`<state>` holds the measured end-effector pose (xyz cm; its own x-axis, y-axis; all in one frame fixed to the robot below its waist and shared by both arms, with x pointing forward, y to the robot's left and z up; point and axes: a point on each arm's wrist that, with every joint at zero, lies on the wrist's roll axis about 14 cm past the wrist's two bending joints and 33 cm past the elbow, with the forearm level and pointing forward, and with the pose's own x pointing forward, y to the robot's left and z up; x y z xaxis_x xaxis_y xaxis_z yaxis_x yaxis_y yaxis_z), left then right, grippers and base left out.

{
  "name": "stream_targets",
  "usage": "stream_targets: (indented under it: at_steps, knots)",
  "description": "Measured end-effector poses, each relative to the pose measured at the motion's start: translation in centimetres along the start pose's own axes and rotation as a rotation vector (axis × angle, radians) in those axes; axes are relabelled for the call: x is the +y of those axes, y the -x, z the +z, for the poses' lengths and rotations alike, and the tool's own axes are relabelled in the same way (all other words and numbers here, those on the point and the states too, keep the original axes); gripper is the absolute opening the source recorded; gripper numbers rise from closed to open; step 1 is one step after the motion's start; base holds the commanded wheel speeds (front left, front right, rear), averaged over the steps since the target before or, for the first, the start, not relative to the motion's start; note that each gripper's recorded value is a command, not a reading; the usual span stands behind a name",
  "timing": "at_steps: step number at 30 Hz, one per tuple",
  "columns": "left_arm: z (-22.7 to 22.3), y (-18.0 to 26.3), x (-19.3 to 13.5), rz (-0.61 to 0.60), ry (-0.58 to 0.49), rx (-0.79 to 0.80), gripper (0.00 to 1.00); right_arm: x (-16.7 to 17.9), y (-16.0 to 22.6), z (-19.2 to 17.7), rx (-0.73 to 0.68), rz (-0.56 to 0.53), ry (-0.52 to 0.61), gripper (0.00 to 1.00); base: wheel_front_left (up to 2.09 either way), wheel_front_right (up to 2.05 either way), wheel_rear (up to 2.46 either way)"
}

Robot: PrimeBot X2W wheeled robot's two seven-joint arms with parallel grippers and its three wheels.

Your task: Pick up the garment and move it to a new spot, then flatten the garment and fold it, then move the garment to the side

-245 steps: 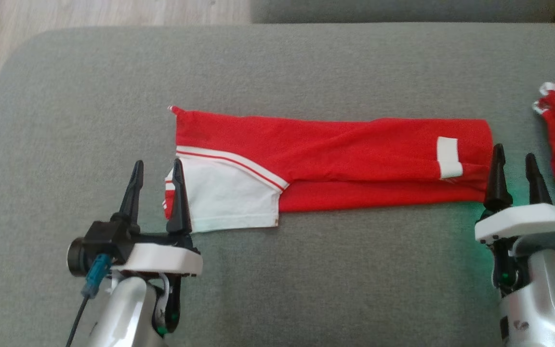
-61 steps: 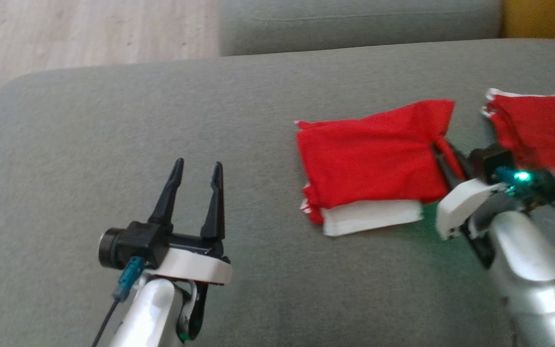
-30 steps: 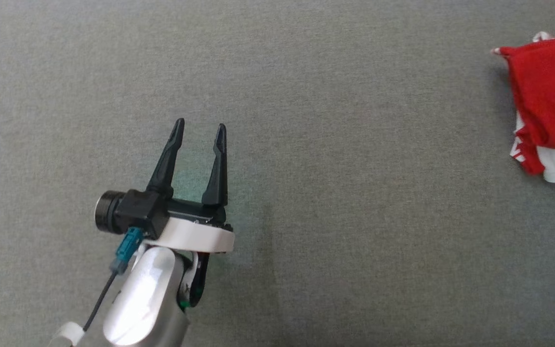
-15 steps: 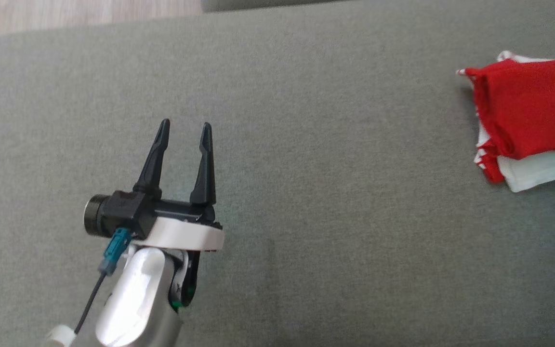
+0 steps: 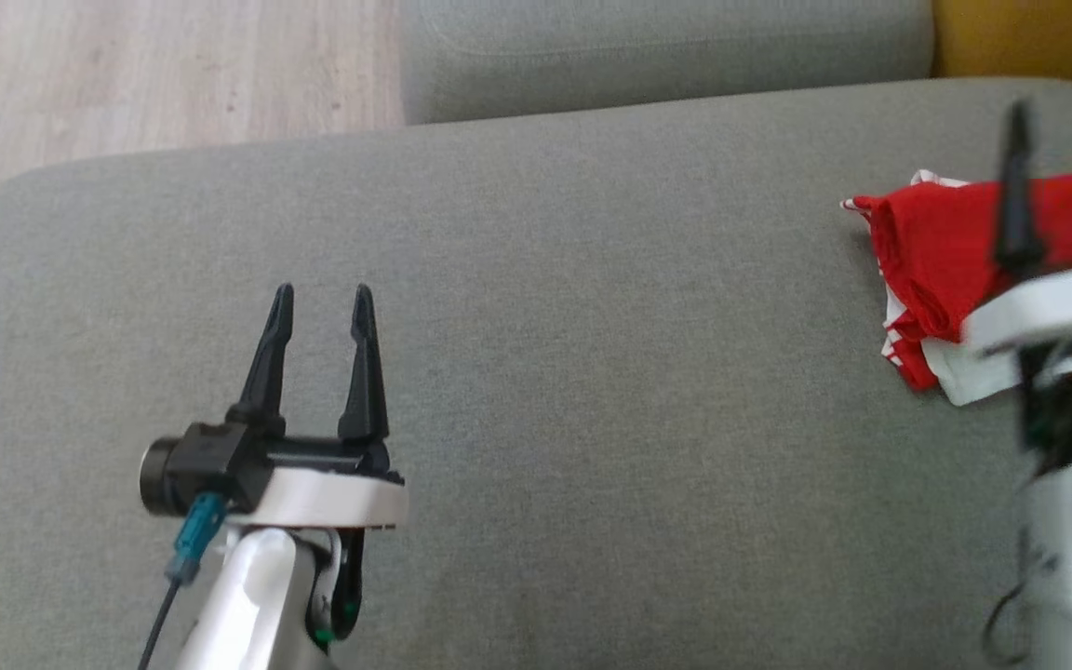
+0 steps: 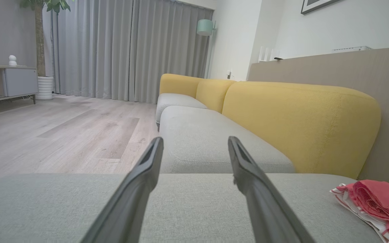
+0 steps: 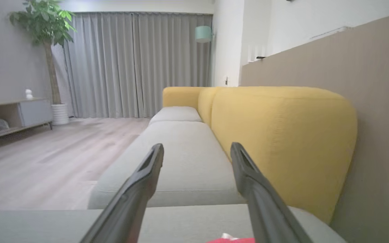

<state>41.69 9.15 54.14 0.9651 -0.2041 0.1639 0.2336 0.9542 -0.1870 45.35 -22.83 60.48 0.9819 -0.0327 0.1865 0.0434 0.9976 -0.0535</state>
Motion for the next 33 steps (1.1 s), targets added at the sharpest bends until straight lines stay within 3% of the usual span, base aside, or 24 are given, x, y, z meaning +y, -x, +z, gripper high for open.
stream_targets:
  at_steps: [13,33]
  knots:
    - [-1.2,2.8,1.1,0.052,0.014,0.042,1.0,4.1,7.7,-8.3,0.131,0.03,-0.284,1.0,0.0,0.0,0.0]
    - [-1.3,3.6,1.9,0.085,0.059,0.046,1.0,4.3,9.0,-8.7,0.132,0.031,-0.296,1.0,0.0,0.0,0.0]
